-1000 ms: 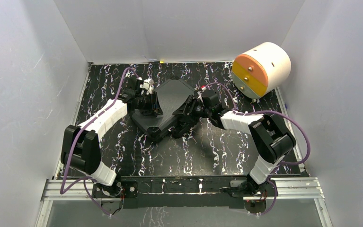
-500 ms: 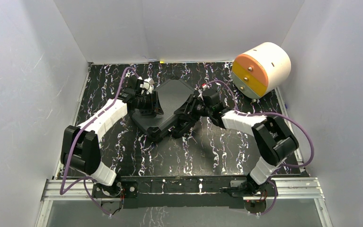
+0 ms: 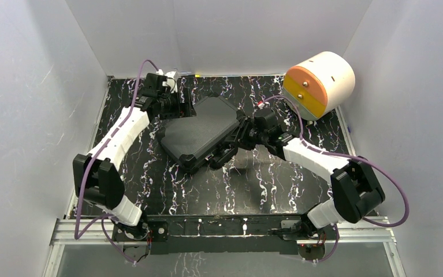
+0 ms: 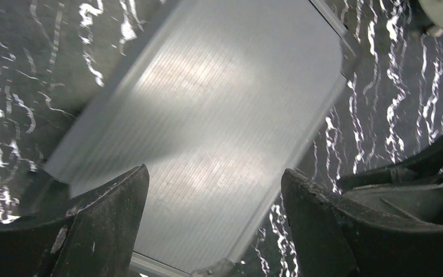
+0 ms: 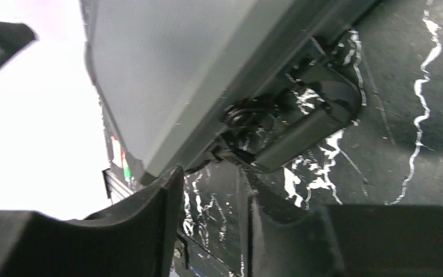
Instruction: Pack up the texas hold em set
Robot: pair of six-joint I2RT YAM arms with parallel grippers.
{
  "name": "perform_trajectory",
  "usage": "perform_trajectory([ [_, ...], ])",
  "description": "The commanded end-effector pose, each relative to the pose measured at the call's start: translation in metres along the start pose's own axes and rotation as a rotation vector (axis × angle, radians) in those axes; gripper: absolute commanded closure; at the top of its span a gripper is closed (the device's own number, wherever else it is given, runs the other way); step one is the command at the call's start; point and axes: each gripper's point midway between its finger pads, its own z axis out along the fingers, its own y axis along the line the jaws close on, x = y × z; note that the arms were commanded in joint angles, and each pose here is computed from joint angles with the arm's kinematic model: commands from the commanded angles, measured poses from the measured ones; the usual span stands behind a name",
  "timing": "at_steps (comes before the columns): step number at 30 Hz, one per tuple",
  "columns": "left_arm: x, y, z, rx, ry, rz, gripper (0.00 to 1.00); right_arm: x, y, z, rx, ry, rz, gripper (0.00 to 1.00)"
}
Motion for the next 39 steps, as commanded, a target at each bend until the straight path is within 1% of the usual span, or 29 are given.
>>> perform_trajectory([
  [1,-0.014,0.040,0.007,-0.087,0.012,-0.012,0.14,0.009,-0.027,0.010,0.111,0.035,0.000,0.57],
  [3,-0.018,0.052,0.013,-0.069,0.026,-0.033,0.11,0.012,-0.029,0.017,0.115,0.060,-0.003,0.62],
  [8,-0.019,0.066,0.025,0.015,0.075,0.002,0.03,0.011,-0.026,0.036,0.114,0.099,-0.036,0.67],
  [12,-0.007,0.073,0.038,0.038,0.152,-0.006,0.02,0.012,-0.028,0.048,0.123,0.119,-0.043,0.68],
  [15,0.009,0.072,0.045,0.081,0.210,-0.019,0.04,0.017,-0.030,0.055,0.126,0.145,-0.045,0.68],
  [18,0.023,0.067,0.049,0.130,0.260,-0.049,0.10,0.022,-0.030,0.059,0.123,0.177,-0.049,0.68],
  [22,0.040,0.062,0.053,0.182,0.314,-0.087,0.13,0.035,-0.045,0.066,0.178,0.227,-0.048,0.72],
  [26,0.051,0.059,0.056,0.210,0.347,-0.117,0.18,0.039,-0.054,0.067,0.215,0.239,-0.048,0.75],
  [29,0.057,0.062,0.059,0.202,0.367,-0.130,0.25,0.039,-0.057,0.067,0.232,0.232,-0.049,0.76],
  [30,0.059,0.063,0.059,0.200,0.372,-0.132,0.30,0.038,-0.059,0.068,0.241,0.225,-0.053,0.76],
  [33,0.065,0.068,0.063,0.177,0.392,-0.141,0.39,0.033,-0.061,0.072,0.266,0.201,-0.062,0.77],
  [39,0.071,0.074,0.065,0.146,0.405,-0.155,0.47,0.029,-0.071,0.085,0.335,0.157,-0.070,0.83],
])
